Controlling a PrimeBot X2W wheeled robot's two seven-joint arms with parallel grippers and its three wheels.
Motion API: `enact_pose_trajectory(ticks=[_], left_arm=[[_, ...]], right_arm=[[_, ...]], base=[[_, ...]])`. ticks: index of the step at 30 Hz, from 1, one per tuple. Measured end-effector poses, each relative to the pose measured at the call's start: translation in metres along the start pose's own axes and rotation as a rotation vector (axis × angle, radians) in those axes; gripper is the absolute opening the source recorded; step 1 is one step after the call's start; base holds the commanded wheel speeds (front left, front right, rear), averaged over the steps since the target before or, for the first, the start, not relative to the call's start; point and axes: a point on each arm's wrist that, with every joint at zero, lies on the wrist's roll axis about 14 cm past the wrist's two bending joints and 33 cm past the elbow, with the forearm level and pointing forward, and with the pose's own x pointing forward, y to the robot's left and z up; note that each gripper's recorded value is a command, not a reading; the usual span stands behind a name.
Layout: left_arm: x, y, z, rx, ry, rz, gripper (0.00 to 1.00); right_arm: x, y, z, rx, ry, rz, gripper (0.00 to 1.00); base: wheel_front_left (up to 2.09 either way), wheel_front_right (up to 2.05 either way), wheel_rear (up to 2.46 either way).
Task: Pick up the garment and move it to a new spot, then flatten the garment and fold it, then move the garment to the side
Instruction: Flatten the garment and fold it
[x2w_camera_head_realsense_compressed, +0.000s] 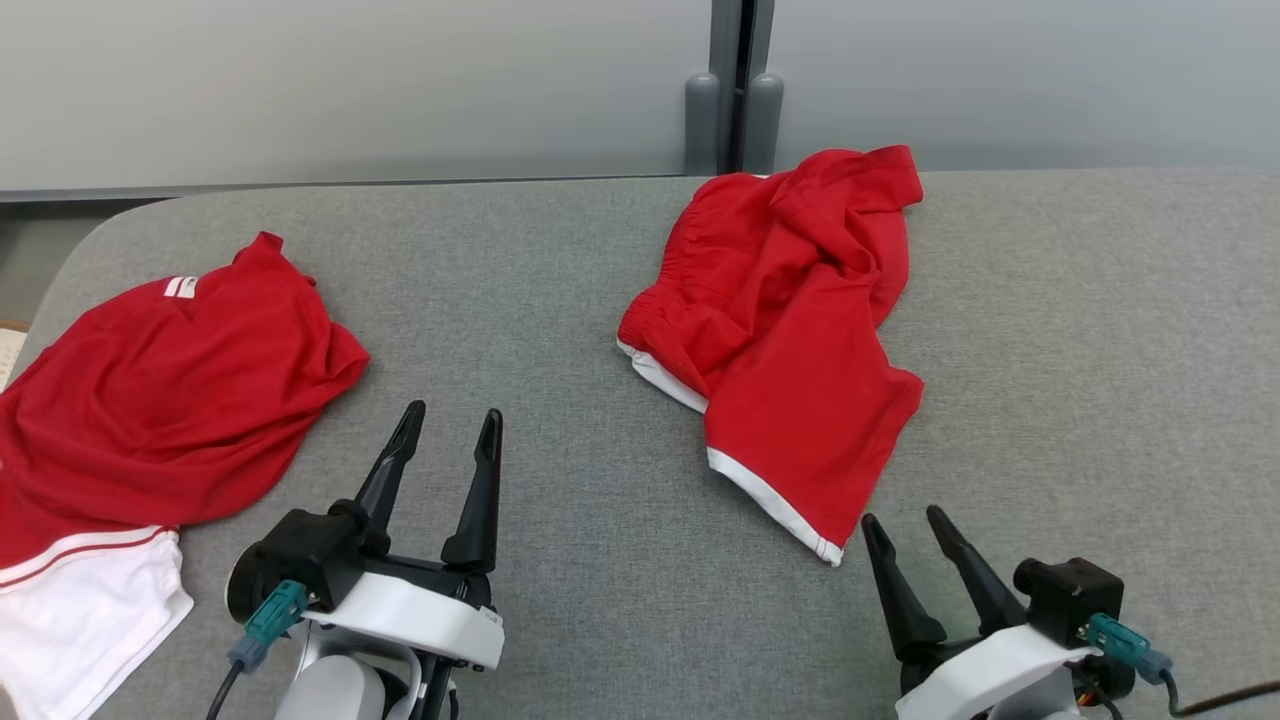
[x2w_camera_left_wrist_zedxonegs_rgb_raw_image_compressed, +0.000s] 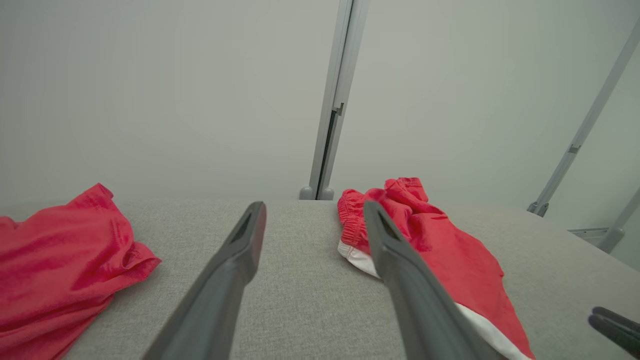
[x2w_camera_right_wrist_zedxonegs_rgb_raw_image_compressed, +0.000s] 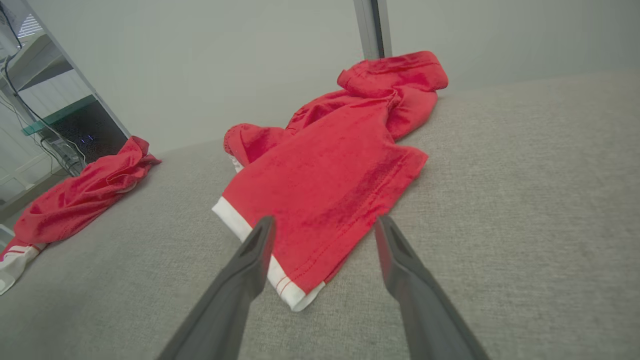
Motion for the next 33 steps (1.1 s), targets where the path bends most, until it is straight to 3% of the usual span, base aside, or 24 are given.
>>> enact_pose_trajectory(ticks=[9, 22, 23, 24, 25, 33], left_arm=[[-0.002, 0.008, -0.008, -0.002, 0.023, 0.024, 1.00], [-0.004, 0.020, -0.008, -0.005, 0.026, 0.060, 1.00], [-0.004, 0.020, -0.008, -0.005, 0.027, 0.061, 1.00], [-0.004, 0.021, -0.008, -0.005, 0.027, 0.061, 1.00], [-0.004, 0.021, -0.008, -0.005, 0.027, 0.062, 1.00], [-0.002, 0.020, -0.009, -0.006, 0.029, 0.059, 1.00]], right_arm=[[0.006, 0.010, -0.042, 0.073, 0.188, 0.033, 1.00], [0.015, 0.012, -0.059, 0.169, 0.269, 0.034, 1.00], [0.015, 0.013, -0.059, 0.166, 0.271, 0.037, 0.80], [0.016, 0.012, -0.059, 0.163, 0.272, 0.038, 0.30], [0.016, 0.012, -0.059, 0.162, 0.271, 0.038, 0.00], [0.016, 0.006, -0.057, 0.129, 0.253, 0.037, 0.00]], base=[[0.00, 0.00, 0.00], [0.00, 0.00, 0.00], [0.00, 0.00, 0.00], [0.00, 0.00, 0.00], [0.00, 0.00, 0.00], [0.00, 0.00, 0.00]])
